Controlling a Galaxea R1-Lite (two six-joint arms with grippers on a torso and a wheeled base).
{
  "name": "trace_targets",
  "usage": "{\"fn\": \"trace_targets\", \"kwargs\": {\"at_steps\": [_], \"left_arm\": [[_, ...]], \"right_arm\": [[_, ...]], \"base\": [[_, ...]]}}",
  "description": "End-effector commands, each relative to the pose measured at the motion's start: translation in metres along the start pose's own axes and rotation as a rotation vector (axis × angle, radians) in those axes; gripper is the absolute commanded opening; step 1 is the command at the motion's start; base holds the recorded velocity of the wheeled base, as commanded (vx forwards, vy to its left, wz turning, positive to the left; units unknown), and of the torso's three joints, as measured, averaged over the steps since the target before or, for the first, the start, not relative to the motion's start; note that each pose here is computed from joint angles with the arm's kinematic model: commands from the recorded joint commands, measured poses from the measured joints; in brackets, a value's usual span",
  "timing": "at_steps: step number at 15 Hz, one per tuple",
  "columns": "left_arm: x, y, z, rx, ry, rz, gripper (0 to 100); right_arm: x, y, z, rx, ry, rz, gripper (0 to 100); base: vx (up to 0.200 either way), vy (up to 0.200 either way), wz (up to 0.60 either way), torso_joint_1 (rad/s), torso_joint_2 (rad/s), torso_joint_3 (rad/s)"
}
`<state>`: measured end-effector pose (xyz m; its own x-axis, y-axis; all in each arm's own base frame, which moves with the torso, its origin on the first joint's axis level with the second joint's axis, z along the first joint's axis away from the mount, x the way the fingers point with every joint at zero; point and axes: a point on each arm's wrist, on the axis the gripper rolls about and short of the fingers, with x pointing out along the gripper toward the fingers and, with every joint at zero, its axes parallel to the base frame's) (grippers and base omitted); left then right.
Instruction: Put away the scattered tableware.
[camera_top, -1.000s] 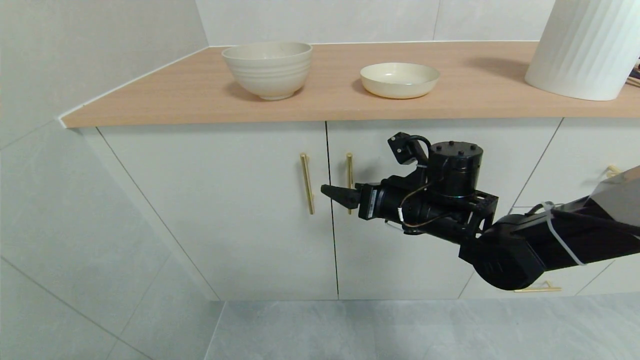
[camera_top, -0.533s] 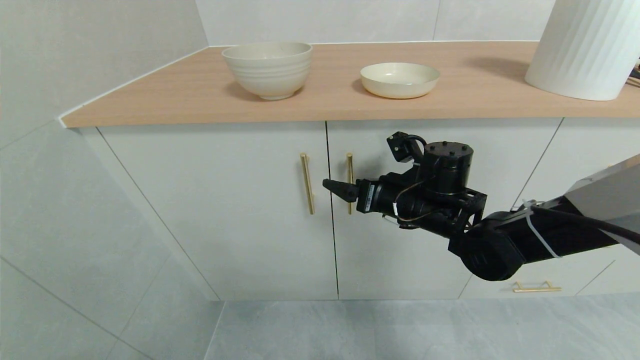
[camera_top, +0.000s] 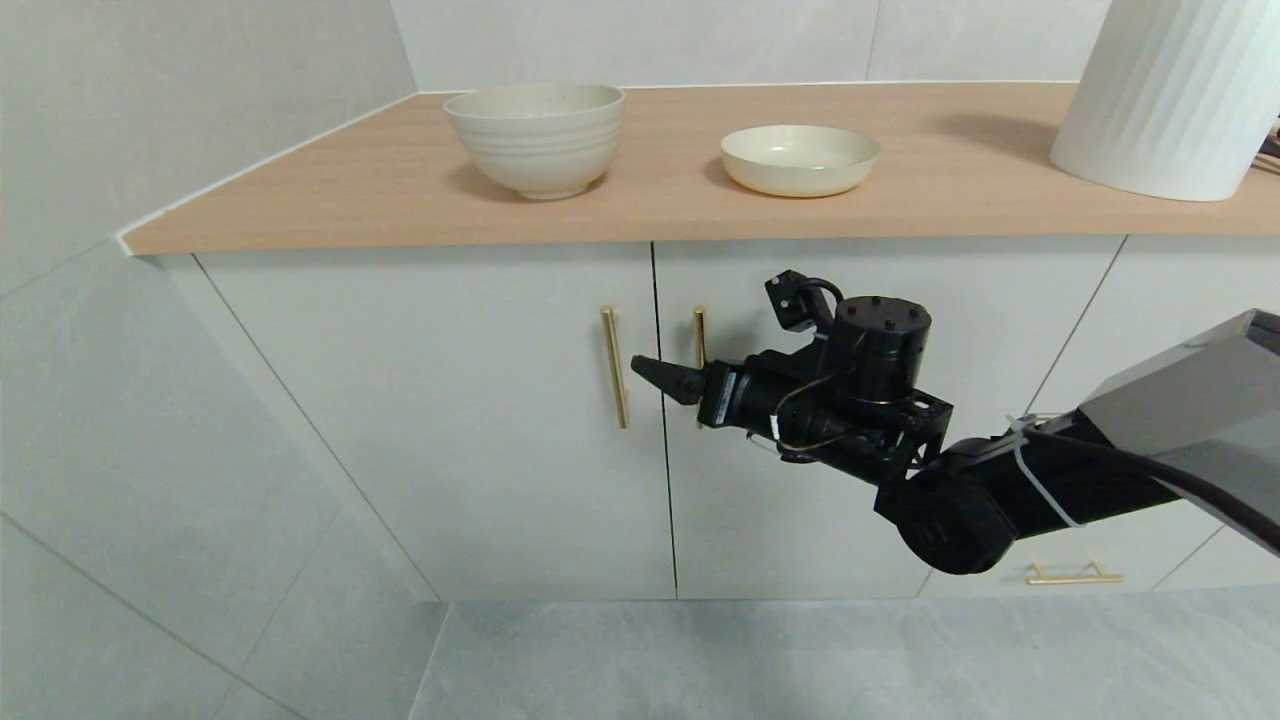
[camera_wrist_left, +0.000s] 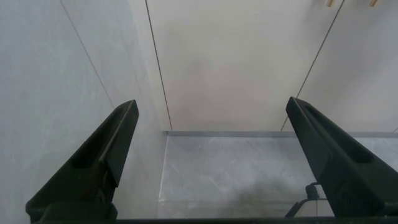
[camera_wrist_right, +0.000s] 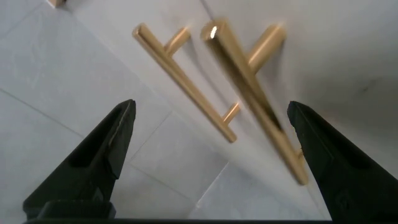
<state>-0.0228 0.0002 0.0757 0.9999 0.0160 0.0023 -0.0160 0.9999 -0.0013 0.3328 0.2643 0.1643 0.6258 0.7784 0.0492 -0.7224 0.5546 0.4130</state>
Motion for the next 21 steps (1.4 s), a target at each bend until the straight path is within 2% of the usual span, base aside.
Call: {"fn": "trace_targets", "kwargs": {"at_steps": [1,11,14,16,21], "left_arm": [[0.000,0.000,0.000,0.000,0.001,0.001,100],[0.000,0.000,0.000,0.000,0.001,0.001,100],[0.000,0.000,0.000,0.000,-0.001,0.001,100],[0.000,0.000,0.000,0.000,-0.001,0.001,100],[0.000,0.000,0.000,0.000,0.001,0.001,100]], "right_arm": [[0.001,0.005,-0.003,0.014,0.007,0.011,100],[-0.035,0.037,-0.003,0.044,0.085,0.101,100],[-0.072,0.049,0.004,0.042,0.119,0.139,100],[-0.101,0.059,0.000,0.053,0.183,0.204,100],[-0.140,0.075,-0.006,0.062,0.249,0.293,100]], "base": [[0.000,0.000,0.00,0.000,0.00,0.000],[0.000,0.000,0.00,0.000,0.00,0.000],[0.000,0.000,0.00,0.000,0.00,0.000],[0.000,0.000,0.00,0.000,0.00,0.000],[0.000,0.000,0.00,0.000,0.00,0.000]]}}
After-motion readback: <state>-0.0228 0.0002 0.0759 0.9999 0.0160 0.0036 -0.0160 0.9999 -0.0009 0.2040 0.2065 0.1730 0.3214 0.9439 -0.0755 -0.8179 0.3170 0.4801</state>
